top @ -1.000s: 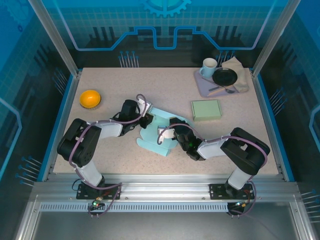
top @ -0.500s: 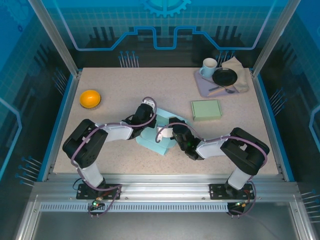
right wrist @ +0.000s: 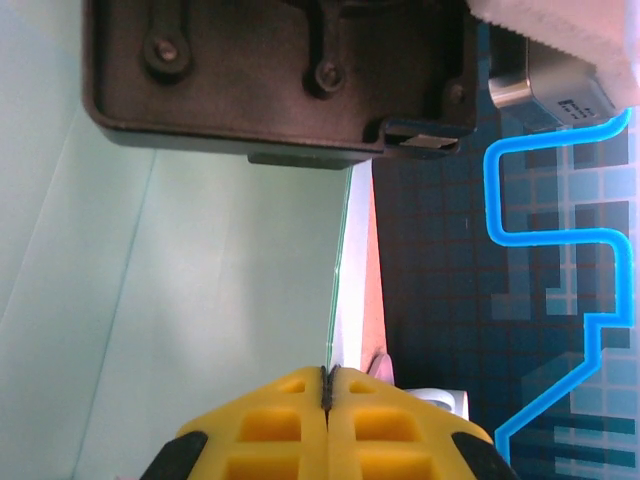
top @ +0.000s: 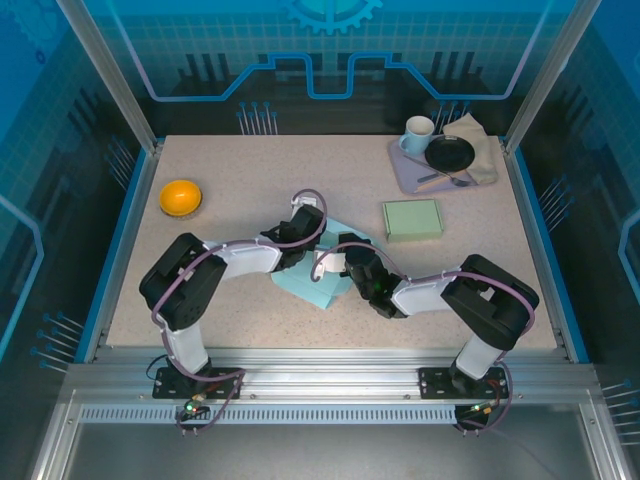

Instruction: Fold the paper box

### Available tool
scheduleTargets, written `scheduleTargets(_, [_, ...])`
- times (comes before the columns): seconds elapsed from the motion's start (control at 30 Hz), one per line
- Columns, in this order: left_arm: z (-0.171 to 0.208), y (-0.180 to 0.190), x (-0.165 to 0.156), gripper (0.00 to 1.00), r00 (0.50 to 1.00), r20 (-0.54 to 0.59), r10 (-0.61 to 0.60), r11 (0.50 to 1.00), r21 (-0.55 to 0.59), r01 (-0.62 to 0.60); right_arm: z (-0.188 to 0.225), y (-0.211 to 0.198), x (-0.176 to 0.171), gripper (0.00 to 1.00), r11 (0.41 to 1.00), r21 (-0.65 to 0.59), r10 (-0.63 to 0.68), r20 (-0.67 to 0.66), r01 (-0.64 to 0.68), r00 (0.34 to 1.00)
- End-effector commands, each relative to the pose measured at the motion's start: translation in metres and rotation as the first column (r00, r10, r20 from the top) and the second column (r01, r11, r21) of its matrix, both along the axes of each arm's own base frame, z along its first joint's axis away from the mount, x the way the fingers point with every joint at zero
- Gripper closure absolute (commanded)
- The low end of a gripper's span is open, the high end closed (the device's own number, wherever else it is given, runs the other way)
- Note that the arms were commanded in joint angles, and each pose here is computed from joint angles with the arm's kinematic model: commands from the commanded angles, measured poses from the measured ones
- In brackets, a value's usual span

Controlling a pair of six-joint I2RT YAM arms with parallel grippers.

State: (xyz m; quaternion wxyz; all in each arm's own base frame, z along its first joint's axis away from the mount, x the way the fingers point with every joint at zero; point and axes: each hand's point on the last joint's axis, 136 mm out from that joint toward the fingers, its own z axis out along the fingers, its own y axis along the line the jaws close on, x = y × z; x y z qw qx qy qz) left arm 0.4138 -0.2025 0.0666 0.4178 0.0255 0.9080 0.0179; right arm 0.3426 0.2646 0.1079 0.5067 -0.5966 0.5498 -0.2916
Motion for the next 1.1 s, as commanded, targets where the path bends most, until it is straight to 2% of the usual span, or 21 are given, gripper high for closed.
scheduleTargets(0.0, [-0.033,0.072,0.001,0.9,0.962,-0.019,0.272,0.946,0.189,-0.263,-0.066,-0.006,-0.04,1.0,0.986,-0.126,0.079,-0.221,-0.109,0.972])
scheduleTargets(0.17, [-0.04,0.045,0.001,0.88,0.982,-0.04,0.186,0.983,0.017,-0.185,-0.076,-0.007,-0.043,1.0,0.986,-0.126,0.076,-0.255,-0.111,0.964])
scheduleTargets(0.3, [-0.037,0.037,0.004,0.89,0.989,-0.022,0.144,0.989,-0.019,-0.144,-0.079,-0.007,-0.042,1.0,0.988,-0.115,0.072,-0.262,-0.105,0.962])
scheduleTargets(0.37, [-0.035,0.027,0.004,0.88,0.997,0.007,0.076,0.996,-0.04,-0.075,-0.077,-0.007,-0.041,0.93,0.992,-0.093,0.063,-0.263,-0.091,0.963])
scheduleTargets(0.53, [-0.031,0.017,0.0,0.89,0.998,0.064,-0.014,0.999,-0.034,0.016,-0.064,-0.005,-0.042,0.82,0.997,-0.014,0.069,-0.299,-0.077,0.952])
scheduleTargets(0.67, [-0.036,0.017,-0.001,0.89,0.997,0.071,-0.038,0.999,-0.017,0.039,-0.042,-0.001,-0.045,0.72,0.994,0.086,0.096,-0.326,-0.072,0.94])
scheduleTargets(0.8, [-0.04,0.016,-0.002,0.89,0.996,0.075,-0.055,0.998,-0.004,0.055,-0.013,0.002,-0.052,0.68,0.979,0.198,0.12,-0.356,-0.051,0.927])
scheduleTargets(0.9, [-0.038,0.013,-0.002,0.9,0.992,0.089,-0.088,0.996,0.004,0.088,0.022,-0.003,-0.052,0.65,0.943,0.332,0.121,-0.4,0.021,0.909])
scheduleTargets(0.97, [-0.036,0.009,-0.003,0.9,0.987,0.1,-0.123,0.992,0.006,0.123,0.047,-0.012,-0.044,0.63,0.887,0.447,0.114,-0.461,0.119,0.88])
scheduleTargets(1.07, [-0.033,0.001,-0.006,0.9,0.975,0.113,-0.19,0.982,0.003,0.191,0.071,-0.032,-0.024,0.61,0.791,0.554,0.088,-0.524,0.26,0.847])
